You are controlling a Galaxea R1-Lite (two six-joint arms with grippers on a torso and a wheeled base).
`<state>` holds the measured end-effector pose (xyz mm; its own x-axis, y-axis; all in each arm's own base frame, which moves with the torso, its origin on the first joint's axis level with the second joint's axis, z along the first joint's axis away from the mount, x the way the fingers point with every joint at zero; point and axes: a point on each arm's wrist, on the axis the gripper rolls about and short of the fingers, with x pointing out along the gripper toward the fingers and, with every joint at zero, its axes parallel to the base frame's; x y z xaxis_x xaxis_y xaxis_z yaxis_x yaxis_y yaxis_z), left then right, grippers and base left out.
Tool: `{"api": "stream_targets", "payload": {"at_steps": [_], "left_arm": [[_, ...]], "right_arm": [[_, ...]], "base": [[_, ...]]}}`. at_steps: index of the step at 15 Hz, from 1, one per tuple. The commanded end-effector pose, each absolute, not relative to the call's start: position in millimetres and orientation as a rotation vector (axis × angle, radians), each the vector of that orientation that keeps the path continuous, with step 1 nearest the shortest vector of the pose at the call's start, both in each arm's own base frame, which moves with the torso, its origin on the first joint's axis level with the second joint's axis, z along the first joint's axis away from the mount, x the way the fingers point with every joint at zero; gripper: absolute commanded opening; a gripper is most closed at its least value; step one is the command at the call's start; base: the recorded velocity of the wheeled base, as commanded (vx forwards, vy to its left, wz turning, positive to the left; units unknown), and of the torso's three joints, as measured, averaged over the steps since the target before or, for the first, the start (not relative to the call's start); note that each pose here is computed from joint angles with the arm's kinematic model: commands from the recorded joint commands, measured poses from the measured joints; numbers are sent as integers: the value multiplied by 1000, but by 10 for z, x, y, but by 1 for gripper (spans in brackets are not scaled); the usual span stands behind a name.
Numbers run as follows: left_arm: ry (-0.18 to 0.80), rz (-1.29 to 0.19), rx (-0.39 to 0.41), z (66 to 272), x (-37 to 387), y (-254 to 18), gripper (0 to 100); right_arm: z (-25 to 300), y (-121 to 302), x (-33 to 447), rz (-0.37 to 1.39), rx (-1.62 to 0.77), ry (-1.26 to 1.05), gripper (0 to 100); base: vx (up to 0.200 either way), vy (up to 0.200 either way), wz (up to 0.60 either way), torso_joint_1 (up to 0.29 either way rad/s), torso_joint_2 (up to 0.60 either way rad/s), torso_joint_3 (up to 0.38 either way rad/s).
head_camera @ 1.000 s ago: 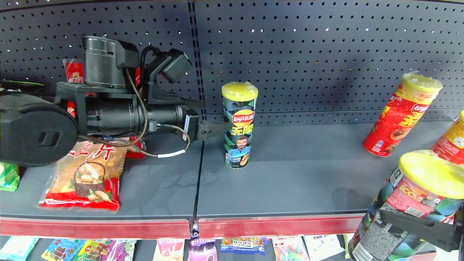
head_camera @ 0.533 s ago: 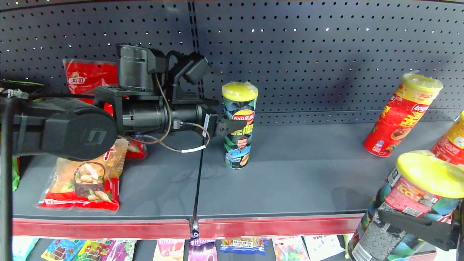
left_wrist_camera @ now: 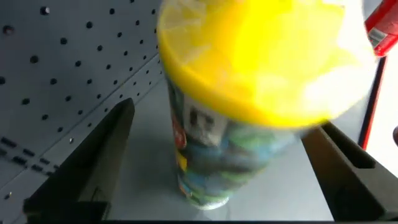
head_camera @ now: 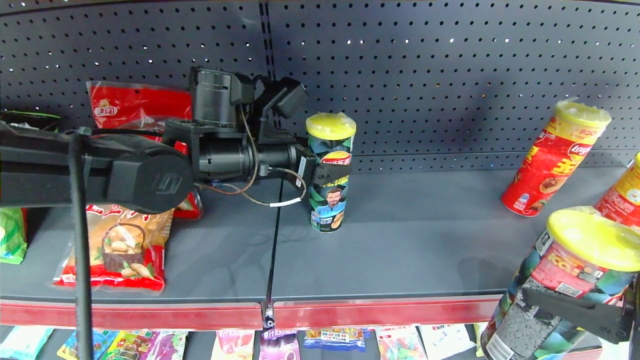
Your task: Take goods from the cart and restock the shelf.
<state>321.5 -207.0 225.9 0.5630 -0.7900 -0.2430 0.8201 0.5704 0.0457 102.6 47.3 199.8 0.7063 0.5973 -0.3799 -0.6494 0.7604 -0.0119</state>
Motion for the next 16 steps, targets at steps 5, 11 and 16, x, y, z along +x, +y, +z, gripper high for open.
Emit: {"api": "stream_targets", "payload": {"at_steps": [5,11,16], "left_arm": [[213,-966,160,2226,3209,-2106,0],[218,-1091,137,2307,2879,-1907,0],[243,-1264,121,2239,2549,-1746,0]], "right_arm": [[2001,477,1044,694,-147,373,0],[2015,487,1069,693,-144,360,0],[2081,501,1101,694,-142,343,0]], "base": [[0,0,0,0,0,0],[0,0,0,0,0,0],[0,0,0,0,0,0]]}}
